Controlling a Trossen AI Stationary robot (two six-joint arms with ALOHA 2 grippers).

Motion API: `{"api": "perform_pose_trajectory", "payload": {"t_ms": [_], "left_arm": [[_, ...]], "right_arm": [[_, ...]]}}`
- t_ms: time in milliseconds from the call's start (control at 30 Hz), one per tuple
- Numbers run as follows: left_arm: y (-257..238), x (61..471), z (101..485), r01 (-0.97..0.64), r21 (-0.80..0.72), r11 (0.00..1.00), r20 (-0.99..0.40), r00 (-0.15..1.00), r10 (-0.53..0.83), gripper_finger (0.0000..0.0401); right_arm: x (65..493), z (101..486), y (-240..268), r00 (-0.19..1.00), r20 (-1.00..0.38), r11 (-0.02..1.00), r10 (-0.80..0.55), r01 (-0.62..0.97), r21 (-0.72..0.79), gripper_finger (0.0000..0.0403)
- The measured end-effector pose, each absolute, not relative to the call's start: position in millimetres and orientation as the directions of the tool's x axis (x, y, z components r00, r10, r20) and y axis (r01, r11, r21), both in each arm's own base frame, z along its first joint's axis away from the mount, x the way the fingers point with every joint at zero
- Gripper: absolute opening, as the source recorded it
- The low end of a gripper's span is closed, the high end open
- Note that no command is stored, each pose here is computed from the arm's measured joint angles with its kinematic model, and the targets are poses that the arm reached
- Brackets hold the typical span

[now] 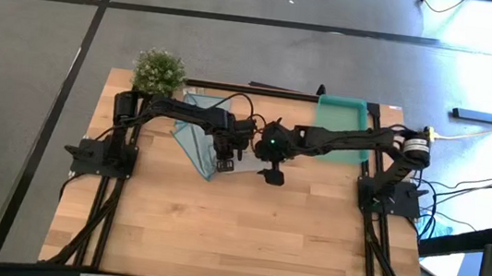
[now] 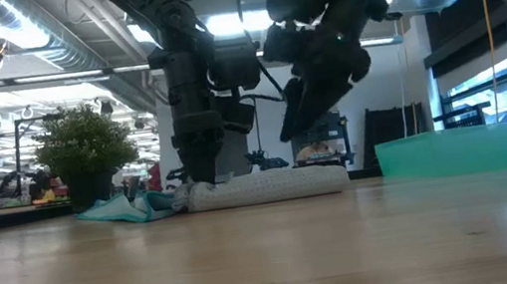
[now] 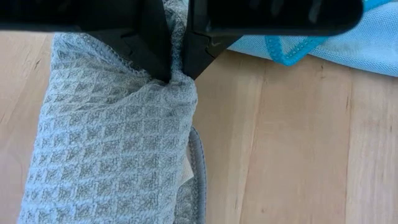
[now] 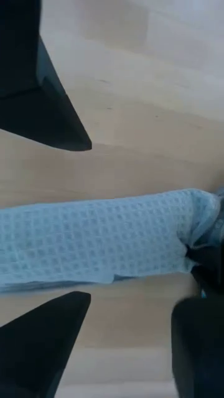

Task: Roll microfiber towels into tight, uniform cylinder then place into a basket
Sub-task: Put the gray towel into the green bin

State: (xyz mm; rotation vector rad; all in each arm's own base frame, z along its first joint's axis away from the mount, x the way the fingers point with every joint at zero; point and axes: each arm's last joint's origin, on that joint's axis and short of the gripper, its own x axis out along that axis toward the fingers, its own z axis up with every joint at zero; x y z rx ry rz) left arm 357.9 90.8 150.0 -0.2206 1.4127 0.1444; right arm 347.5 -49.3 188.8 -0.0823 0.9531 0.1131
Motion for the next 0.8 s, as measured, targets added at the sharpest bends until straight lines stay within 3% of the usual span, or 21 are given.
{"api": "perform_pose_trajectory", "payload": {"t_ms": [367, 800], "left_arm": [[91.4, 359.9, 150.1, -0.229, -0.064, 0.971, -0.985, 0.173, -0.024, 0.0035], [102.8, 355.3, 149.9, -0.262, -0.069, 0.963, -0.987, 0.161, -0.027, 0.0034]], "right_arm": [[360.7, 156.6, -59.5, 0.557, -0.828, 0.983, 0.06, -0.177, -0.048, 0.04], [364.5, 129.6, -75.3, 0.537, -0.836, 0.984, 0.113, -0.174, 0.021, 0.04]]}}
